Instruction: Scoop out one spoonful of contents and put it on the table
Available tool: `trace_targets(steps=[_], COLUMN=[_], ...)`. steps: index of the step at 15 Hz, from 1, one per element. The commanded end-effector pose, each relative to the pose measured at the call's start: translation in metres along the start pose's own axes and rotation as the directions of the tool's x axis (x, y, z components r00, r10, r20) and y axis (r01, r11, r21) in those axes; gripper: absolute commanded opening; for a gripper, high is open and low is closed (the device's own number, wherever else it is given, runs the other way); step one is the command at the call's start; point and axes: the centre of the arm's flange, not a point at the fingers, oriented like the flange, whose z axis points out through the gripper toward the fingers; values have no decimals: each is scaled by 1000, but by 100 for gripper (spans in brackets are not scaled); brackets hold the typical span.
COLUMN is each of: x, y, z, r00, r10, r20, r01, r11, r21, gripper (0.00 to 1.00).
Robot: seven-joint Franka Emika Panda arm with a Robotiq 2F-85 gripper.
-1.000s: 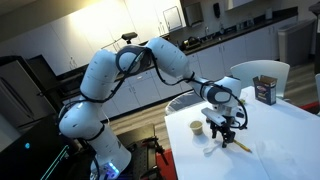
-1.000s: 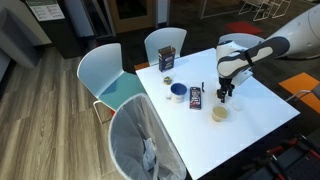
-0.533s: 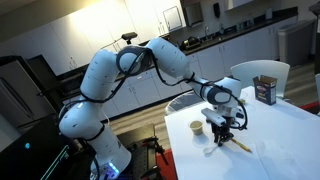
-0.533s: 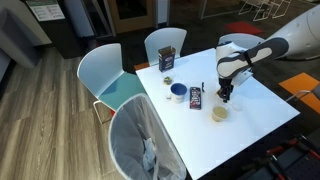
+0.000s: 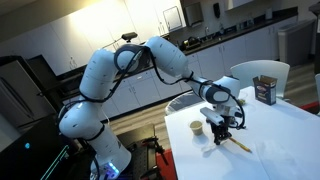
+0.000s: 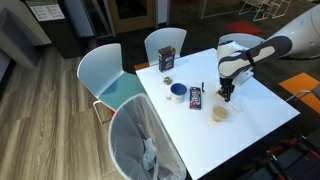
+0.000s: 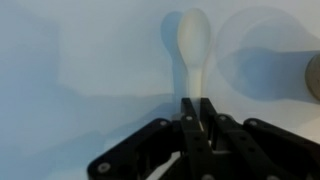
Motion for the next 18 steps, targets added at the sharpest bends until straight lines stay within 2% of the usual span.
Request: trace_targets(steps=[1,5,8,11,14,18], x=[-62,-106,-135,-161,-181,-189], y=[-17,-35,-52,-68,-83,-95], z=[-28,-58,-84,-103,-109,-108], r00=[995,968,914,845,761,646], r10=[70,121,137,129,88,21], r20=[-64,-218,-383,-519,-643,-763], r01=[-70,-131,-173,-201,-195,-142], r11=[998,991,983,976,976,986], r21=[-4,-32,-61,-84,-96,-93], gripper=[3,3,3,3,3,3])
